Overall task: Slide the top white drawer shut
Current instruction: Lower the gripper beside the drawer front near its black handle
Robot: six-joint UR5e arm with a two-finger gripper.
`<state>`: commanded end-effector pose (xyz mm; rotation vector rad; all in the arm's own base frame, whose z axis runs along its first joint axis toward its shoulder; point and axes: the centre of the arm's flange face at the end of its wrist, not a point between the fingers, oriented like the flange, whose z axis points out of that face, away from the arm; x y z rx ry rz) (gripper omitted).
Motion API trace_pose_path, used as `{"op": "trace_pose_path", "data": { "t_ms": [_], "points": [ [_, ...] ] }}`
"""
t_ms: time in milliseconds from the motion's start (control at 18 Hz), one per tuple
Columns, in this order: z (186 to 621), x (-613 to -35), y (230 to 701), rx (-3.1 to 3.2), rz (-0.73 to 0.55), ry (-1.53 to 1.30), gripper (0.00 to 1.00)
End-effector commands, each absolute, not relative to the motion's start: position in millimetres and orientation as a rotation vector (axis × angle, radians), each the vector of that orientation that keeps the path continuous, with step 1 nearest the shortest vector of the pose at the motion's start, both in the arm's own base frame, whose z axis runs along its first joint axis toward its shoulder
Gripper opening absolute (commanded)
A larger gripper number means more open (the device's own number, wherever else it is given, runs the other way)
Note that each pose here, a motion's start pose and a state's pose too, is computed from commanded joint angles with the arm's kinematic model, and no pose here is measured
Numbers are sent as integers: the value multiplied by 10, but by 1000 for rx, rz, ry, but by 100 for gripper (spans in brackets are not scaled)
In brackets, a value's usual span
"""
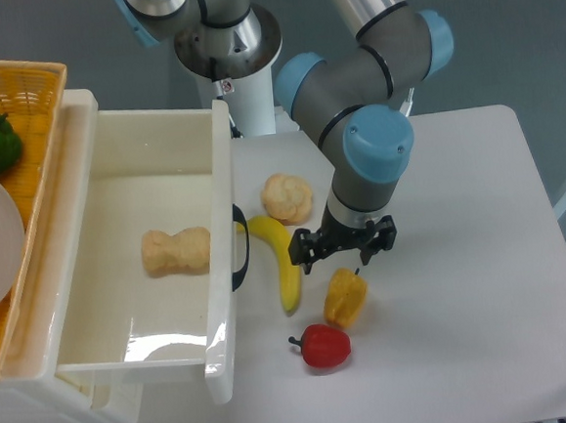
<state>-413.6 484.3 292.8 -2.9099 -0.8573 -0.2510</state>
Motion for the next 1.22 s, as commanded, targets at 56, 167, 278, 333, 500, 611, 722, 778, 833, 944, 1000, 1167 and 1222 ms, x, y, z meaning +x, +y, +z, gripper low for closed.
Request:
{"op": "trace_pose_path", "data": {
  "t_ms": [56,167,278,333,500,611,722,778,833,944,1000,1167,1222],
  "points": [
    [2892,-4101,4874,-2919,-256,-849,100],
    [2836,-4039,4913,-2929,-269,-841,100],
    [2844,-4014,4929,-2927,-270,-850,100],
    [2837,-3981,4950,-2932,-271,-845,100],
    [2835,-3956,4969,-2934,-274,-840,100],
    [2827,-3944,4971,-2937,-277,-839,100],
    [2827,-3908,4999,-2936,-286,-830,100],
    [2826,-3905,5001,-2935,-292,-830,100],
    [2826,-3897,5008,-2935,-294,-828,100],
    [2834,-3886,5012,-2936,-294,-823,100],
    [2830,-3852,5032,-2942,-298,-816,100],
    [2849,-3833,5042,-2942,-296,-810,100],
    [2849,-3803,5065,-2944,-296,-804,100]
  ]
}}
